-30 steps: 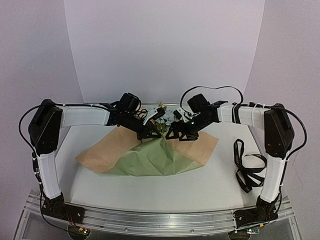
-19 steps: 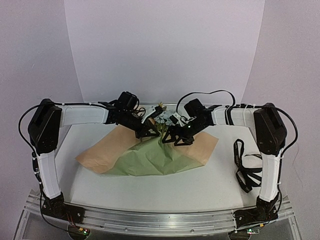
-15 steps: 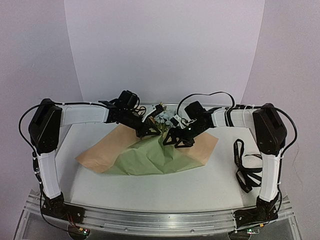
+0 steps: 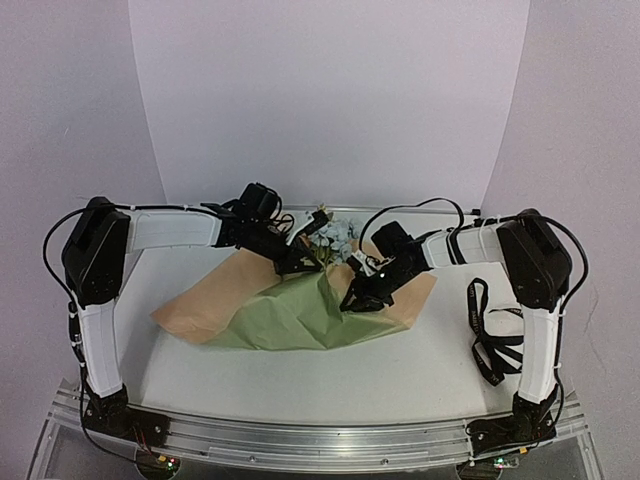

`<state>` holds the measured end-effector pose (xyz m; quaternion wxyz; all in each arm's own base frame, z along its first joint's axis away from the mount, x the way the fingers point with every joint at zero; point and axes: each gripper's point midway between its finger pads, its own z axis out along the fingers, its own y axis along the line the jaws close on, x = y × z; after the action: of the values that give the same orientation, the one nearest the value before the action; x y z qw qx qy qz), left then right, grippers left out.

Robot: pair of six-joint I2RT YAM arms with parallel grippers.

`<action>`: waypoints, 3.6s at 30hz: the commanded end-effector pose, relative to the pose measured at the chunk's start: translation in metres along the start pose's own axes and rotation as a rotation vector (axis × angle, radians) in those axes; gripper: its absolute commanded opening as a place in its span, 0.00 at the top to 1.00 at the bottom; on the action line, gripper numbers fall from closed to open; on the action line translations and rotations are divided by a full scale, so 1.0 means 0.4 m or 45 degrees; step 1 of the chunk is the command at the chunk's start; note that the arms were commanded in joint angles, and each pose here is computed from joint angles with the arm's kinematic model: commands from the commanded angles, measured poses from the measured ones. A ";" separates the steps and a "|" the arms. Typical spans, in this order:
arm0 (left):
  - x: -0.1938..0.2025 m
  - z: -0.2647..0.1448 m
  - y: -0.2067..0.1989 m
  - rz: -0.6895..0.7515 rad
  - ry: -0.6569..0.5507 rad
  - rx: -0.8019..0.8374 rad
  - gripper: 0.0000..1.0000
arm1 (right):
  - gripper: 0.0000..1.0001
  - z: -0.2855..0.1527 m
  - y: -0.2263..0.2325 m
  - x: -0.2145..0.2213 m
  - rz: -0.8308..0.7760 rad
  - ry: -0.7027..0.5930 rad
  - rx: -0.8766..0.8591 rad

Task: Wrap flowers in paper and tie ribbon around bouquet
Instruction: Fold the bottom corner of the flattened wrapping paper at the center of the board, then press the fold line of the 1/4-folded wrapping paper.

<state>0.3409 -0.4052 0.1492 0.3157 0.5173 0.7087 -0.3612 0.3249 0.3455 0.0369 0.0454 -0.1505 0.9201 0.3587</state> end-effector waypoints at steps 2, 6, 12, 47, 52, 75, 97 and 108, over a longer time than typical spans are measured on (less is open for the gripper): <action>-0.089 -0.045 0.095 -0.116 -0.118 -0.182 0.76 | 1.00 -0.031 -0.002 -0.009 0.028 -0.089 0.055; -0.111 -0.108 0.150 -0.242 -0.180 -0.323 0.55 | 1.00 -0.058 -0.028 -0.004 0.060 -0.159 0.159; -0.133 -0.206 0.187 -0.419 -0.212 -0.537 0.43 | 1.00 -0.084 -0.044 -0.026 0.102 -0.230 0.305; 0.506 -0.029 -0.027 -1.182 0.483 -0.664 0.93 | 1.00 -0.148 -0.132 0.019 0.446 -0.297 0.758; 0.595 -0.121 0.044 -1.260 0.541 -0.877 0.96 | 1.00 -0.117 -0.077 0.116 0.489 -0.305 0.740; 0.367 -0.482 0.082 -1.686 -0.038 -1.075 0.48 | 1.00 -0.069 0.018 0.033 0.291 -0.392 0.698; 0.572 -0.397 0.048 -2.286 -0.281 -0.860 0.66 | 1.00 -0.075 0.010 0.035 0.285 -0.398 0.717; 0.723 -0.444 0.052 -2.213 -0.050 -1.016 1.00 | 1.00 -0.089 -0.070 0.068 0.301 -0.264 0.758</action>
<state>0.2763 -0.1185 0.0132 0.0967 -0.3740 0.8895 -0.2439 0.3080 0.3085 0.0392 0.1511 0.0249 0.9828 0.1031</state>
